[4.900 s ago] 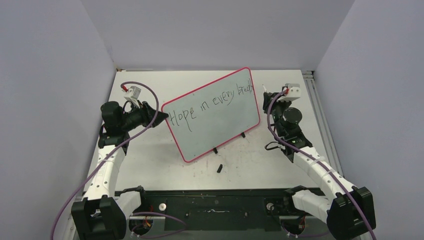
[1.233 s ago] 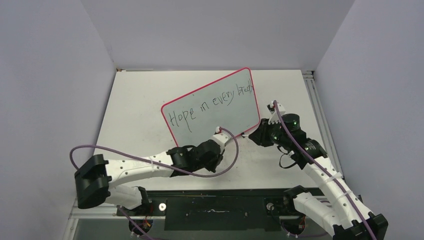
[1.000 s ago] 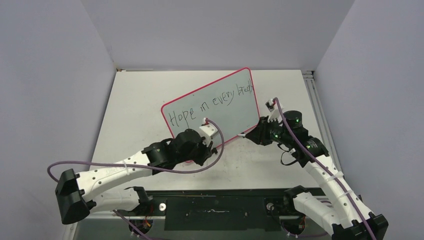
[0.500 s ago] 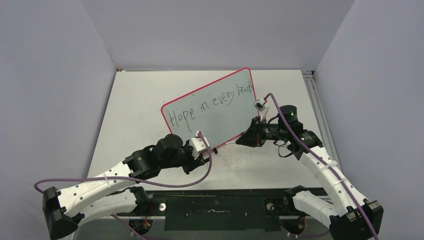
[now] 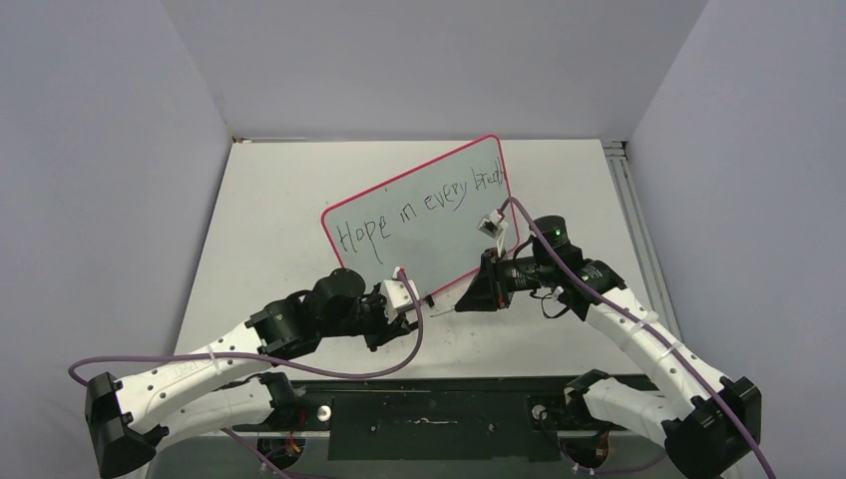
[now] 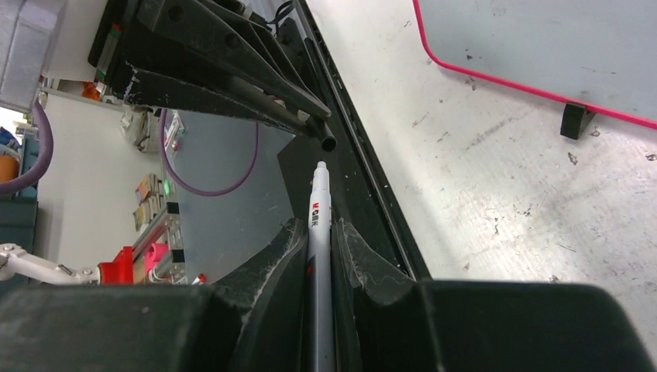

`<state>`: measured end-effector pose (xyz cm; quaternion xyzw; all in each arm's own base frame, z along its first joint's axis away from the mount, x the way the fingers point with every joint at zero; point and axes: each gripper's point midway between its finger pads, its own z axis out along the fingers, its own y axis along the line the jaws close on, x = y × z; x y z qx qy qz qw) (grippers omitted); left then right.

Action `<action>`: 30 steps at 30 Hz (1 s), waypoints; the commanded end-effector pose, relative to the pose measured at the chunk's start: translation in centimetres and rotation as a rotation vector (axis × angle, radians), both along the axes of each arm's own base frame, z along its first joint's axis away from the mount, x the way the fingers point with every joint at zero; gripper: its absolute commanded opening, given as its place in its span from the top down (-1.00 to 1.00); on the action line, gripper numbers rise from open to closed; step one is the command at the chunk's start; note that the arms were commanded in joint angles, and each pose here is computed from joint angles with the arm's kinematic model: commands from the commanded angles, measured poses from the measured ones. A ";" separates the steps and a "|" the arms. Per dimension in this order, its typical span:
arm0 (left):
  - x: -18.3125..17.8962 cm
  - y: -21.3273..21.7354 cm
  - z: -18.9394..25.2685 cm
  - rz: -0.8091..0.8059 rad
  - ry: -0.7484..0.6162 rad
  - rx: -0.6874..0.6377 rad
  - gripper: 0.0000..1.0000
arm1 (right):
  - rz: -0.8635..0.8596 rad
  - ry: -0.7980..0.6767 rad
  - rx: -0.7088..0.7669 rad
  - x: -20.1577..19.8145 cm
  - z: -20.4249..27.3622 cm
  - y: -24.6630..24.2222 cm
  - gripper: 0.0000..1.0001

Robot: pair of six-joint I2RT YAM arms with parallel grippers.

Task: Write a sentence on the whiteboard
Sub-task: Close the whiteboard marker at the center of the board.

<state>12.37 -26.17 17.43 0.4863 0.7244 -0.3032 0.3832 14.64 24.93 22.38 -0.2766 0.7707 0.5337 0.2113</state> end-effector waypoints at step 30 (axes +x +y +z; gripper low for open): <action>-0.6 -0.7 1.7 -0.048 -0.034 -0.058 1.00 | 0.099 0.023 0.088 -0.5 -0.4 1.4 0.89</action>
